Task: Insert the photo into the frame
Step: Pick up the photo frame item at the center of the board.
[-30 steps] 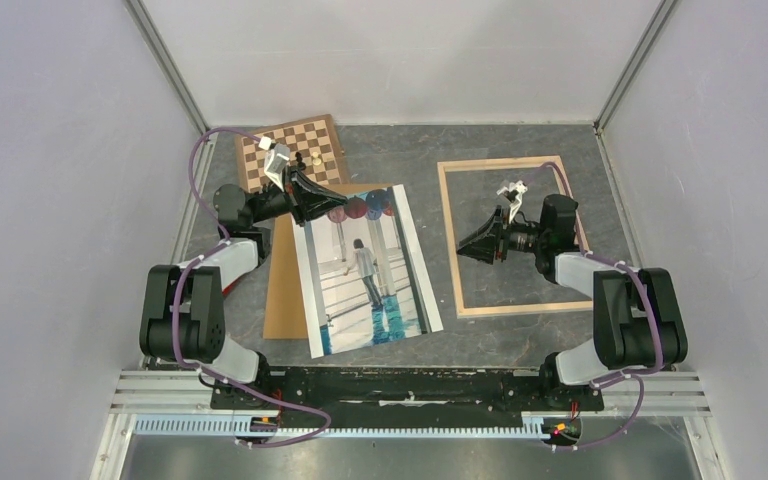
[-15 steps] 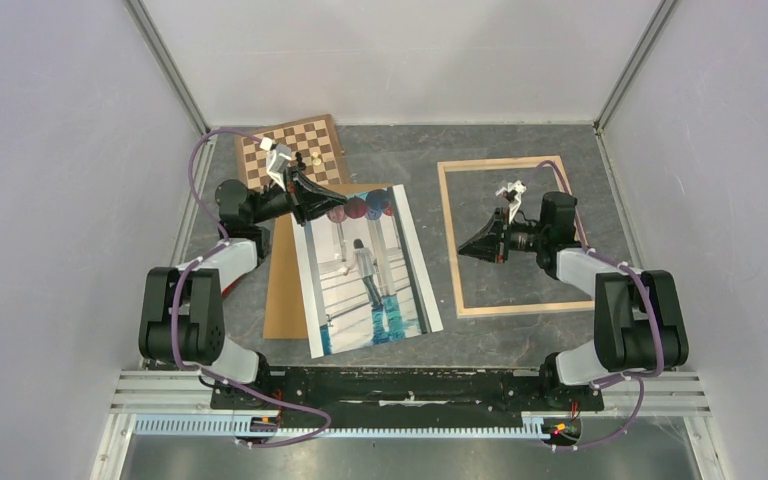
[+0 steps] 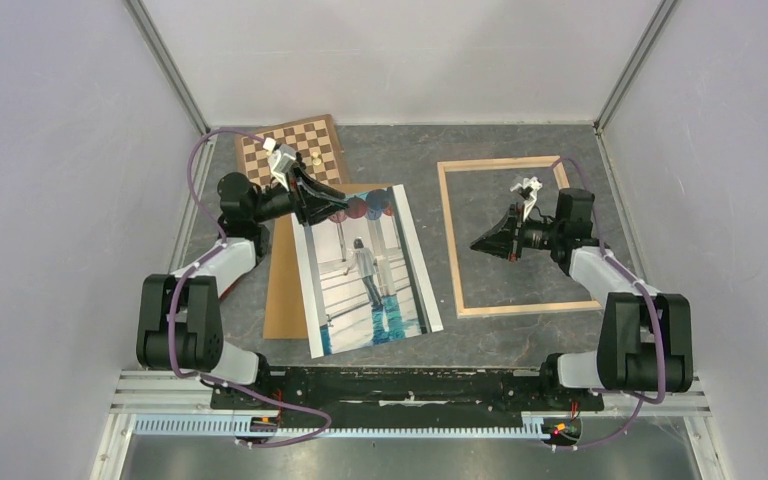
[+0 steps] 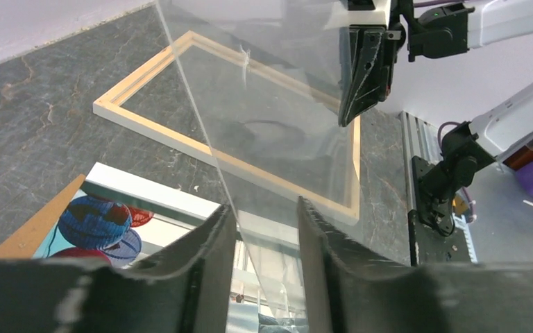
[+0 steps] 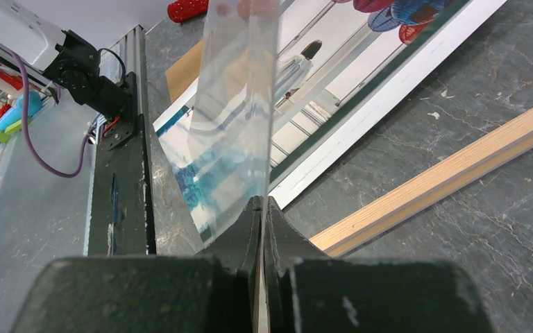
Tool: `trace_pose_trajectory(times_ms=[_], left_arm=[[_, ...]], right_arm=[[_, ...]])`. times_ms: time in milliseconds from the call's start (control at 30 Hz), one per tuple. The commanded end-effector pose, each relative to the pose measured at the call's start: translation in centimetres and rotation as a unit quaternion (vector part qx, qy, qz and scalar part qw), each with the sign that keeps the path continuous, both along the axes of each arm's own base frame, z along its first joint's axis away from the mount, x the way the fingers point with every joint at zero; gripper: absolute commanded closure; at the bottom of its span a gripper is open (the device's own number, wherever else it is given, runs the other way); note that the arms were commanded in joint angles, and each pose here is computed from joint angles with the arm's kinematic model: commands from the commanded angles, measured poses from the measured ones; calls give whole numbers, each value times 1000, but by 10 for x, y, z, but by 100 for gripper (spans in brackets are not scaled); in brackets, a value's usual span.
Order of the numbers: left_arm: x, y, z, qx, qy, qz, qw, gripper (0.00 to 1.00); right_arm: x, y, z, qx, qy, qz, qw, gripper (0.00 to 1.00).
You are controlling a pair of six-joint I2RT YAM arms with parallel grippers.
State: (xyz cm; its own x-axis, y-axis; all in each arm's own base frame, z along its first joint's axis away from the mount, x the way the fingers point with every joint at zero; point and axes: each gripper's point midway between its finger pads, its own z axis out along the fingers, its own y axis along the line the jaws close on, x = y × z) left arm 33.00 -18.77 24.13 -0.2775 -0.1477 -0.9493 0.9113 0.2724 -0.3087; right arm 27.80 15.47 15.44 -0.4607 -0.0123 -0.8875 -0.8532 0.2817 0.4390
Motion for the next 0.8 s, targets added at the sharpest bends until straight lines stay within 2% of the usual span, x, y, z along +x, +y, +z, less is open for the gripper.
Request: trace_pose_trajectory(times_ms=[0, 67, 100, 133, 300, 567, 767], left_arm=[[10, 4, 22, 11, -56, 21, 998, 50], [13, 5, 22, 13, -55, 29, 998, 37], [15, 5, 22, 14, -55, 32, 998, 28], [16, 5, 22, 15, -53, 35, 998, 25], [25, 10, 19, 34, -52, 63, 996, 22], [28, 18, 5, 108, -50, 90, 989, 20], [29, 12, -21, 180, -45, 131, 974, 19]], right_arm=[[10, -8, 21, -15, -42, -22, 999, 100], [8, -8, 22, -16, -41, -28, 999, 100], [9, -10, 21, -18, -37, -35, 999, 100], [8, -10, 23, -19, -37, -39, 998, 100], [18, -21, 25, -32, -12, -81, 996, 100], [23, -52, 9, -127, 45, -123, 983, 100], [30, -77, 7, -181, 60, -170, 967, 100]])
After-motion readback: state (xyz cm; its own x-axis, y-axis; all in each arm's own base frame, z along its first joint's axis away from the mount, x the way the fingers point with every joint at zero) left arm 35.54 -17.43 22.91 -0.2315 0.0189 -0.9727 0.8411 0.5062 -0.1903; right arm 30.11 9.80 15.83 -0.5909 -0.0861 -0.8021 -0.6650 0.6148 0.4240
